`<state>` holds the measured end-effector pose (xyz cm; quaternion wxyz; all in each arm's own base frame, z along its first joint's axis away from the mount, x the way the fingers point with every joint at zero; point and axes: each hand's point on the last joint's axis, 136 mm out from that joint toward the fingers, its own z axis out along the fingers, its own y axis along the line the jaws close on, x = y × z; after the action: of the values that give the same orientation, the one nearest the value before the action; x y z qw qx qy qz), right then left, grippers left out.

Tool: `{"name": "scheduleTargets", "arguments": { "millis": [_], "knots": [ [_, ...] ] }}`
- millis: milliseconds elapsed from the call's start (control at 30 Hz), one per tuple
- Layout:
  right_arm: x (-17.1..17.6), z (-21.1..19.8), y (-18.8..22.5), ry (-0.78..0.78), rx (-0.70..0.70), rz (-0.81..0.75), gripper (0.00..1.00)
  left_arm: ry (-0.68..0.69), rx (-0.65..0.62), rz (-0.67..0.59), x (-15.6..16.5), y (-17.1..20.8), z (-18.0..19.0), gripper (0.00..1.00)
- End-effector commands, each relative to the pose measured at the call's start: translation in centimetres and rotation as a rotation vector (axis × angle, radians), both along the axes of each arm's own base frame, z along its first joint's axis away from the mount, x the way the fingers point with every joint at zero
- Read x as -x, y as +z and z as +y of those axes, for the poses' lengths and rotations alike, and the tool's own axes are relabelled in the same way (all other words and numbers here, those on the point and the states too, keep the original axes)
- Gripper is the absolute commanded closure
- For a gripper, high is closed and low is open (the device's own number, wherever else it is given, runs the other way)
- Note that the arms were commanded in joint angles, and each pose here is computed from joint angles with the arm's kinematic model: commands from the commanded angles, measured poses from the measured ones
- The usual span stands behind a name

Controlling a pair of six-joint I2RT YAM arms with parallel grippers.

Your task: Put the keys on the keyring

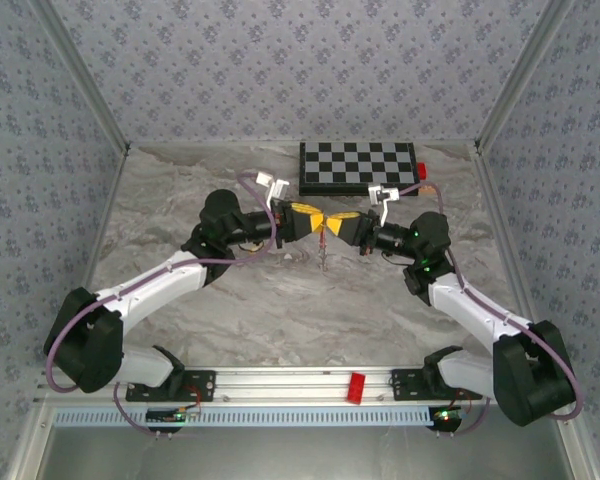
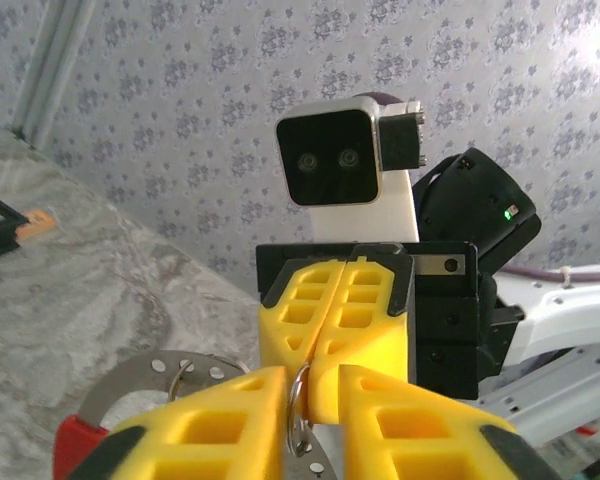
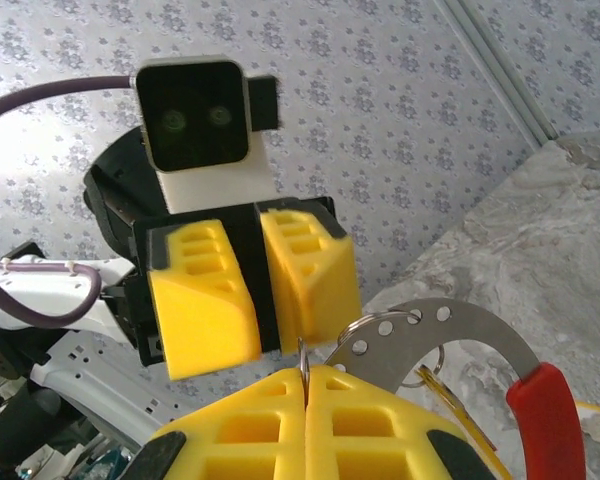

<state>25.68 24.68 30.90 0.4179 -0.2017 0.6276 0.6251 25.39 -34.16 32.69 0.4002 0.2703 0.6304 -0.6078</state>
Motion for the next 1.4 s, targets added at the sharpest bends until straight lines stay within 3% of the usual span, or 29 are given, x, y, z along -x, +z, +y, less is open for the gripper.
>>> {"name": "scheduleTargets", "arguments": {
  "millis": [0, 100, 533, 633, 667, 800, 1033, 1200, 1367],
  "knots": [
    [0.1, -0.3, 1.3, -0.001, 0.003, -0.047, 1.0, 0.037, 0.041, -0.062, -0.1, 2.2, 1.0, 0.61],
    [0.3, -0.3, 1.5, 0.0, 0.01, -0.057, 1.0, 0.071, 0.045, -0.064, -0.4, 2.5, 1.9, 0.49],
    [0.7, -0.7, 1.0, -0.031, 0.061, -0.076, 1.0, 0.136, -0.016, -0.042, -1.1, 0.8, 3.0, 0.37],
    [0.8, -1.0, 0.6, -0.06, 0.096, -0.081, 1.0, 0.2, -0.08, -0.025, -2.0, -0.6, 3.8, 0.25],
    [0.8, -1.1, 0.4, -0.068, 0.113, -0.074, 1.0, 0.233, -0.107, -0.025, -2.4, -1.2, 4.3, 0.14],
    [1.3, -1.7, -0.4, -0.102, 0.179, -0.105, 1.0, 0.377, -0.248, 0.036, -4.3, -5.1, 6.9, 0.0],
    [2.0, -2.5, -2.2, -0.13, 0.248, -0.104, 1.0, 0.612, -0.472, 0.195, -7.3, -13.1, 11.9, 0.0],
    [2.3, -3.0, -2.8, -0.161, 0.272, -0.104, 1.0, 0.679, -0.635, 0.249, -7.8, -17.4, 13.7, 0.02],
    [2.2, -3.6, -3.8, -0.209, 0.295, -0.088, 1.0, 0.645, -0.792, 0.365, -7.9, -21.3, 14.1, 0.32]
  ]
}}
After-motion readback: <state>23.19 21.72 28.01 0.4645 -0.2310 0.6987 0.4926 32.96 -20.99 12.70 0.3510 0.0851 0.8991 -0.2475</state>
